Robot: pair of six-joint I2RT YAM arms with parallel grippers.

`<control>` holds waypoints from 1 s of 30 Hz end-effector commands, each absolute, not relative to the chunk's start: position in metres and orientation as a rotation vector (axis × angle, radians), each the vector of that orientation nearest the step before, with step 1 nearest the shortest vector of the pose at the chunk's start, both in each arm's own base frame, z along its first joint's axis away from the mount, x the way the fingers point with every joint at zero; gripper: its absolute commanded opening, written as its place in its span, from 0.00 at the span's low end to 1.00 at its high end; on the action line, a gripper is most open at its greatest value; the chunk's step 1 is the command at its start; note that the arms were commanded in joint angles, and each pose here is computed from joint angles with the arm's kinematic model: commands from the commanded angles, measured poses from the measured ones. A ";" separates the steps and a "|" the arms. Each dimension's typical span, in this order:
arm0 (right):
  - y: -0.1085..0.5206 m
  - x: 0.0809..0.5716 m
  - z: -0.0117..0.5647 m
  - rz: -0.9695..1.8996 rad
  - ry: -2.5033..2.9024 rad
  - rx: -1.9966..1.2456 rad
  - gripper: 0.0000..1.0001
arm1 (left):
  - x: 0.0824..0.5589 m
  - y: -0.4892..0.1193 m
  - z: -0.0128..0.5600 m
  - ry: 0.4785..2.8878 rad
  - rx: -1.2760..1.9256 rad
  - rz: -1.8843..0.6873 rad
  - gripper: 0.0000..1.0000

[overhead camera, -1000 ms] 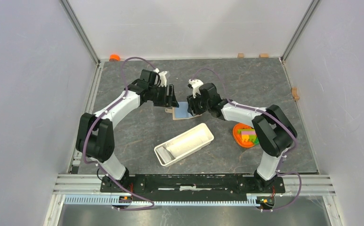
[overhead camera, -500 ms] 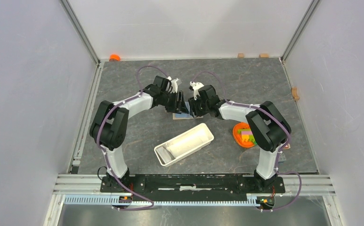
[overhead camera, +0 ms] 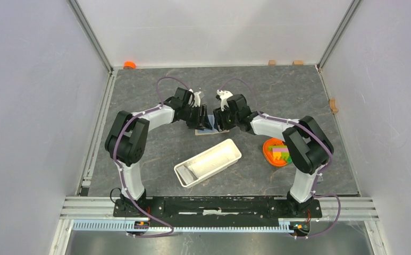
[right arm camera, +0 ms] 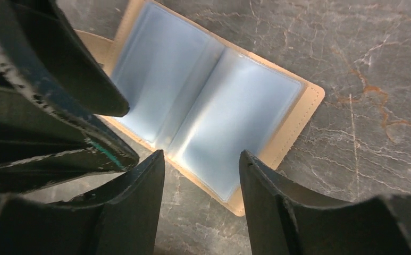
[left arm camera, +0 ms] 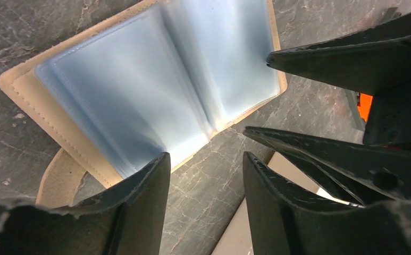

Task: Put the credit cards into the card holder
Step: Open the card holder at the center of the board, then pick up the credit card from the storage box.

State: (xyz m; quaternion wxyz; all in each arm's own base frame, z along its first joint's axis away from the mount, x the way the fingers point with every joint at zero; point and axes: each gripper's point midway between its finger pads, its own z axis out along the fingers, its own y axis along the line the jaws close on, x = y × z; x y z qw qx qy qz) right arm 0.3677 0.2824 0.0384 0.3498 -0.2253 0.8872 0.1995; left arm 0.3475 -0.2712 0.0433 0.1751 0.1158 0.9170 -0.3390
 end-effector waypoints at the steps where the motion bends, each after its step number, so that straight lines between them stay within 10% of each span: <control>1: 0.289 0.370 0.097 0.588 2.153 -0.599 0.60 | 0.361 -0.277 0.107 2.407 0.353 -0.964 0.62; 16: 0.291 0.258 0.155 0.778 2.121 -0.642 0.73 | 0.321 -0.173 0.204 2.251 0.359 -0.418 0.99; 30: 0.366 0.147 0.152 0.849 2.109 -0.809 0.86 | 0.309 -0.130 0.210 2.180 0.277 -0.219 1.00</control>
